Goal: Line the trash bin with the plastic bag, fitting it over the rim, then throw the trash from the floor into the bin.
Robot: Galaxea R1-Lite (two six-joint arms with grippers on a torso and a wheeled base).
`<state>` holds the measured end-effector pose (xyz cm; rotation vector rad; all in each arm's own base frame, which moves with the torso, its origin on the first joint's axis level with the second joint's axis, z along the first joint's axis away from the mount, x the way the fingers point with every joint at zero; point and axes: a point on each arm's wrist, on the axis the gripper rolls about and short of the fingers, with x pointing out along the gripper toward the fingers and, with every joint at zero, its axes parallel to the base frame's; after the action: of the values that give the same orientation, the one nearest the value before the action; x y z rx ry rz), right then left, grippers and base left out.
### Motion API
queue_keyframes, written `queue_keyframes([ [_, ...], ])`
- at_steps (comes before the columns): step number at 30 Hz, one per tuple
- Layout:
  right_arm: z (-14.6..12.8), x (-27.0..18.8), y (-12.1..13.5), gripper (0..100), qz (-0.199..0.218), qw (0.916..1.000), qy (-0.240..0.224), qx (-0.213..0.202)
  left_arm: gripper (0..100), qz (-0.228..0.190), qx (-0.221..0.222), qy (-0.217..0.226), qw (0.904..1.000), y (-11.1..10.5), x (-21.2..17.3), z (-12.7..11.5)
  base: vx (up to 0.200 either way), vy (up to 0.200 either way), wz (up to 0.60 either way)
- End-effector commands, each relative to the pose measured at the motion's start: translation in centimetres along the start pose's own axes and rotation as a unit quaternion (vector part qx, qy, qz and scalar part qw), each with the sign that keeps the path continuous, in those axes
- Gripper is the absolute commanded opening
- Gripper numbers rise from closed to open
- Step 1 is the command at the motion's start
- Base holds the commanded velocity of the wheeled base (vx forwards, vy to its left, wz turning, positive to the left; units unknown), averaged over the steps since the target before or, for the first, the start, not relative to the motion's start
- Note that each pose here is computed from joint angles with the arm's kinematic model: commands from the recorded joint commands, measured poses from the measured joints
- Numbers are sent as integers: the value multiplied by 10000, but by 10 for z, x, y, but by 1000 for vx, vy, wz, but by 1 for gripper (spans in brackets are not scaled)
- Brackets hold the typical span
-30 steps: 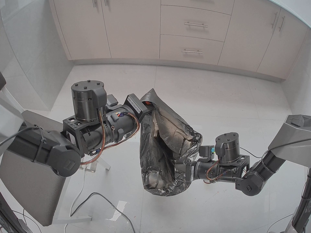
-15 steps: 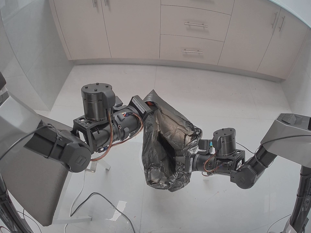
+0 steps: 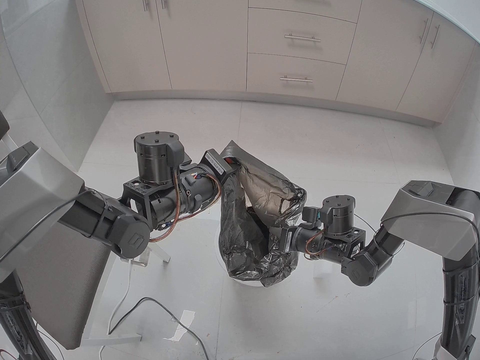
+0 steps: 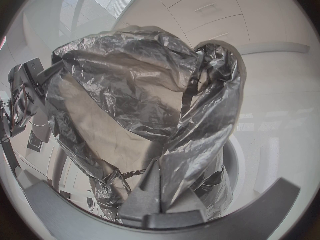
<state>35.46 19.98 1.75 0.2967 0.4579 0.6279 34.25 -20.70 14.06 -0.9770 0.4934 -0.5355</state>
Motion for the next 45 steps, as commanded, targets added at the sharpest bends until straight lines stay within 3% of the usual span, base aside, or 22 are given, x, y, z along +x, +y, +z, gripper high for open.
queue_keyframes([
  [1,-16,13,-10,0,-70,9998,156,35,0,119,64,25,9999,13,11,-2,0,0,0],
  [26,-26,48,-27,0,-306,9995,-57,10,0,384,106,140,9991,42,36,-11,0,0,0],
  [36,-27,56,-37,0,-401,9991,-121,13,0,372,210,119,9990,44,40,-11,0,0,0],
  [45,-25,23,-28,0,-562,9982,182,59,0,360,214,94,9991,35,32,-7,0,0,0],
])
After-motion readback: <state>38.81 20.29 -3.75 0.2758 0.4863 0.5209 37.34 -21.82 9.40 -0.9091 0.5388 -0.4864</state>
